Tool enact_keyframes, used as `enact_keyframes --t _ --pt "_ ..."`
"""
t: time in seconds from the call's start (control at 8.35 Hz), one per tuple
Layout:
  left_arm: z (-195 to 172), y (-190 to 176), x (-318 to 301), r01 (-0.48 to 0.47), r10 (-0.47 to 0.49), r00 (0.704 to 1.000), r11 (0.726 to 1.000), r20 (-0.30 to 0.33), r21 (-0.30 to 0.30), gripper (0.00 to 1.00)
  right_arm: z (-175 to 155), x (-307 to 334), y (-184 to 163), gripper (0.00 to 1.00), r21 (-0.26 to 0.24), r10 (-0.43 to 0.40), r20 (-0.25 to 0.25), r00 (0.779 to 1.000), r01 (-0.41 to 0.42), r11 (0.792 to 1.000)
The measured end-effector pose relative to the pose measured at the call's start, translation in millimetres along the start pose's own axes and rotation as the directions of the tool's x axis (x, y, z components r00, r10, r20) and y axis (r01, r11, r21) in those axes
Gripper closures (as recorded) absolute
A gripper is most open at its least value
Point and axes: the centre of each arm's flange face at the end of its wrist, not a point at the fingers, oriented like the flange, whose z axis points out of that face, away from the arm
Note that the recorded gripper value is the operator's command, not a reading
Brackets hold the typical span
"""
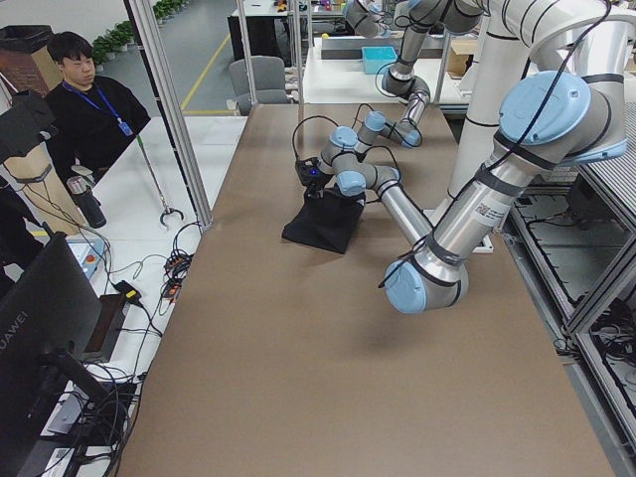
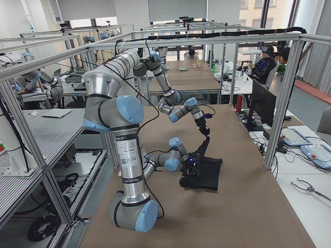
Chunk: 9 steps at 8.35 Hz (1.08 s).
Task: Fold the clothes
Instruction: 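Lift the near edge with both grippers and fold it away from the robot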
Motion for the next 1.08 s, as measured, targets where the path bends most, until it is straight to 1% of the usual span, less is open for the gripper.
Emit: enact_keyframes --t 0.12,0.24,0.36,0.48,0.6,0.72,0.84,0.96,1.08 --pt "23.2 -11.7 13.6 -0.018 0.018 0.999 1.0 0.034 0.017 0.53 11.5 -1.6 -5.8 0.57 0.008 -0.003 -0.014 1.0 0.003 1.0" --pt "46.9 -23.7 26.8 -0.03 0.027 0.997 0.999 0.071 0.032 0.06 23.9 -3.0 -13.3 0.09 0.017 -0.019 -0.025 1.0 0.019 1.0" --pt "69.9 -35.2 40.1 -0.033 0.029 0.995 0.998 0.099 0.045 0.05 34.1 -4.6 -22.8 0.07 0.021 -0.031 -0.029 0.999 0.032 0.999" --pt "91.0 -47.2 51.5 -0.033 0.027 0.993 0.998 0.114 0.056 0.05 38.8 -9.1 -37.7 0.07 0.017 -0.037 -0.025 0.999 0.037 0.999" --pt "97.4 -60.3 59.9 -0.027 0.02 0.994 0.998 0.109 0.064 0.05 35.2 -17.1 -56.3 0.07 -0.005 -0.046 -0.011 0.999 0.046 0.999" --pt "93.0 -71.7 70.0 -0.019 0.013 0.996 0.998 0.094 0.06 0.05 26.8 -22.5 -80.4 0.07 -0.04 -0.055 0.008 0.998 0.055 0.998" --pt "86.4 -79.5 76.5 -0.011 0.008 0.997 0.999 0.081 0.044 0.05 17.4 -25.0 -99.6 0.07 -0.077 -0.067 0.028 0.997 0.069 0.995" --pt "81.7 -83.9 79.8 -0.006 0.004 0.997 1.0 0.072 0.028 0.05 8.2 -29.5 -110.2 0.07 -0.101 -0.074 0.049 0.996 0.078 0.992" --pt "80.6 -86.1 79.4 -0.004 0.003 0.997 1.0 0.071 0.02 0.05 -0.2 -37.1 -113.4 0.08 -0.112 -0.071 0.07 0.995 0.079 0.991"
